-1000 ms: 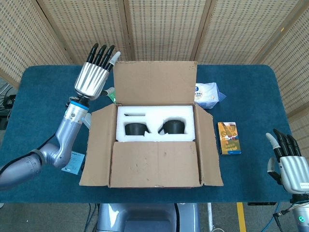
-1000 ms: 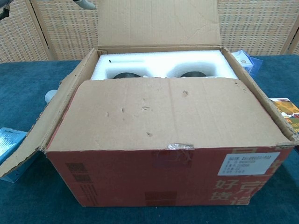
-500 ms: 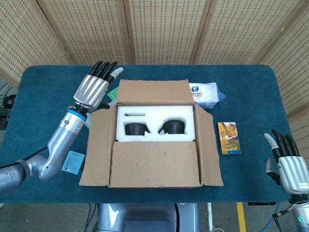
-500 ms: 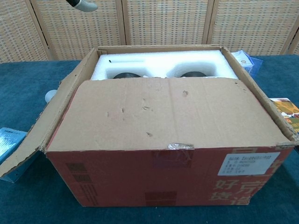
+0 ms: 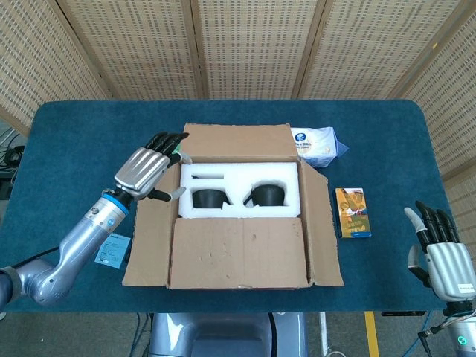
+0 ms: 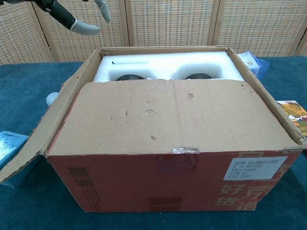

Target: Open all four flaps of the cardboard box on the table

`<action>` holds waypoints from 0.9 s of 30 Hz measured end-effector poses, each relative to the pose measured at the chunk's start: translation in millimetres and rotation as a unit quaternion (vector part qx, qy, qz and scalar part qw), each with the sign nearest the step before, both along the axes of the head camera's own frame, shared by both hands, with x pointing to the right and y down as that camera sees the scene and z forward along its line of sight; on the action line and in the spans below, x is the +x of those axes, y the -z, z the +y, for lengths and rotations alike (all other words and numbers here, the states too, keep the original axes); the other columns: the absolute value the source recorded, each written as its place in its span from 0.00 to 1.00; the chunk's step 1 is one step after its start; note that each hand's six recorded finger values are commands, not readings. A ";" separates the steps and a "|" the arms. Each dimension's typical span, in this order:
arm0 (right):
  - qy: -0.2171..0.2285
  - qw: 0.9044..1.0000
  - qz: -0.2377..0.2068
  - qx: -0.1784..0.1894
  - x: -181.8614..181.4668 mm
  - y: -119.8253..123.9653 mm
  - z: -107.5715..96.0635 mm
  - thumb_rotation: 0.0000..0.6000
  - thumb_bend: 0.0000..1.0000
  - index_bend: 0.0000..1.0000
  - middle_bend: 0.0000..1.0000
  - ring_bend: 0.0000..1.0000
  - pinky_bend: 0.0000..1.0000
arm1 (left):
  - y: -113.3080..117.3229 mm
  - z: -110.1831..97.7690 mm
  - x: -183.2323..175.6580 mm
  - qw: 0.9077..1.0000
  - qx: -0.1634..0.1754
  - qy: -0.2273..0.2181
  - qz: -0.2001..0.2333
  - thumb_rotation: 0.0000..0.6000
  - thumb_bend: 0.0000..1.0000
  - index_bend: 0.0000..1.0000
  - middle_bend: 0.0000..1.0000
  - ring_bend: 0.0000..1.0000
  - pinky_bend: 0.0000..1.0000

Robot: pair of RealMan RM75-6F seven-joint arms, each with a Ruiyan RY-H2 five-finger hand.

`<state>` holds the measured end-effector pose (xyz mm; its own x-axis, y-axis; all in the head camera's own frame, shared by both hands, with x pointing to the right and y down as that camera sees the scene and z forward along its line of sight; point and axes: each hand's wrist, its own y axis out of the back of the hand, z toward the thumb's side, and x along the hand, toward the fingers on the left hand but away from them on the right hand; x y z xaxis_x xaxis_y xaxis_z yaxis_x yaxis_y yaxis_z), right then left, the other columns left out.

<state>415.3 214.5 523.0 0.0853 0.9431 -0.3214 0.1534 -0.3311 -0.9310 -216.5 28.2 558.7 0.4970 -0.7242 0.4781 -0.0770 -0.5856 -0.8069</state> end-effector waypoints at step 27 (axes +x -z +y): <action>-0.009 1.000 -0.001 0.000 5.4 2.1 5.5 1.00 0.80 0.00 0.00 0.00 0.00 | -21.9 54.8 9.5 0.997 -0.070 -0.034 0.027 0.41 0.19 0.46 0.00 0.00 0.00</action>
<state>420.7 220.0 520.9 0.0686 0.9444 -0.3217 0.1612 -0.3287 -0.9306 -207.0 83.0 580.6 0.5709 -0.6162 0.5425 -0.0748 -0.6971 -0.7131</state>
